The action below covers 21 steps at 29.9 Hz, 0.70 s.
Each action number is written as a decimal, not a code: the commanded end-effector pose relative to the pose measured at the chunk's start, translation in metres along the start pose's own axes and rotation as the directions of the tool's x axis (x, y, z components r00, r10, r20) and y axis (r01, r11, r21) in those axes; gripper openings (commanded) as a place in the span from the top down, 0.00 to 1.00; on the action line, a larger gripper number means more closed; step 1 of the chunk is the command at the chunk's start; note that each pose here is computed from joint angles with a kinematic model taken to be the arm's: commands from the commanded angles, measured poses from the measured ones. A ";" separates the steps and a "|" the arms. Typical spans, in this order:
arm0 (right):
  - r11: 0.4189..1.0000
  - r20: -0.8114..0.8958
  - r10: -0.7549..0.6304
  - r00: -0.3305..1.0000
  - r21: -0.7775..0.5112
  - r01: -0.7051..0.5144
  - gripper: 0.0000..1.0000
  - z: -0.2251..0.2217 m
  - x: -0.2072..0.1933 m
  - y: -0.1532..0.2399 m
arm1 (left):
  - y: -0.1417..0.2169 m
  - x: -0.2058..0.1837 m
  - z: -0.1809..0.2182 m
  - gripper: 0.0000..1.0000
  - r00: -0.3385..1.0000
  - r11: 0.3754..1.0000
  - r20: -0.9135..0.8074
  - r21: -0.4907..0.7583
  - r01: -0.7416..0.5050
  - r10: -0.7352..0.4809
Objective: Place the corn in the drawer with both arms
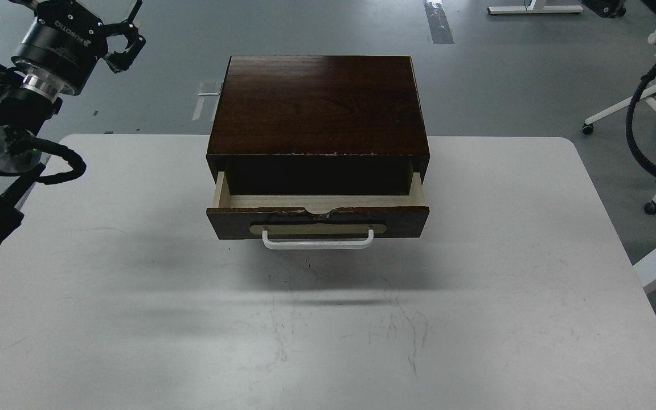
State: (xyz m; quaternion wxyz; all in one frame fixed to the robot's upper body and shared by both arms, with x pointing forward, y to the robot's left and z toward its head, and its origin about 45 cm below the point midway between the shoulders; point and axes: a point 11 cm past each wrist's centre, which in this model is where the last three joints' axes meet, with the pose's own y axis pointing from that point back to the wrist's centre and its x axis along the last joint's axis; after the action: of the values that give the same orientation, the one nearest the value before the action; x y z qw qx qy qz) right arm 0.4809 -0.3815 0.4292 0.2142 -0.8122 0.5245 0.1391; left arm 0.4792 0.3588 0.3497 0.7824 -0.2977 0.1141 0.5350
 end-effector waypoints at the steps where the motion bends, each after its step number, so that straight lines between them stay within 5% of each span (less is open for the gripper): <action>1: 0.995 0.154 0.074 0.985 0.048 -0.082 0.00 0.012 0.028 0.018 | 0.001 0.001 0.001 0.02 1.000 1.000 0.002 0.002 -0.003 0.003; 11: 0.984 0.362 0.135 0.922 0.058 -0.167 0.00 0.073 0.056 0.044 | 0.007 0.018 -0.004 0.02 0.998 0.998 0.010 0.004 -0.057 0.057; 21: 0.971 0.344 0.171 0.923 0.101 -0.218 0.00 0.063 0.071 0.047 | 0.012 0.028 -0.002 0.02 0.996 0.996 0.022 -0.001 -0.088 0.088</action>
State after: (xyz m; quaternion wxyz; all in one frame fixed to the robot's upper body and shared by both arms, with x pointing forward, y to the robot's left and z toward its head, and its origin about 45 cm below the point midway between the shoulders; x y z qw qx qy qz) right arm 0.4656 -0.4209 0.3281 0.3382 -0.7042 0.5650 0.2653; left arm 0.4801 0.3758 0.3323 0.7645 -0.2888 0.1201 0.5637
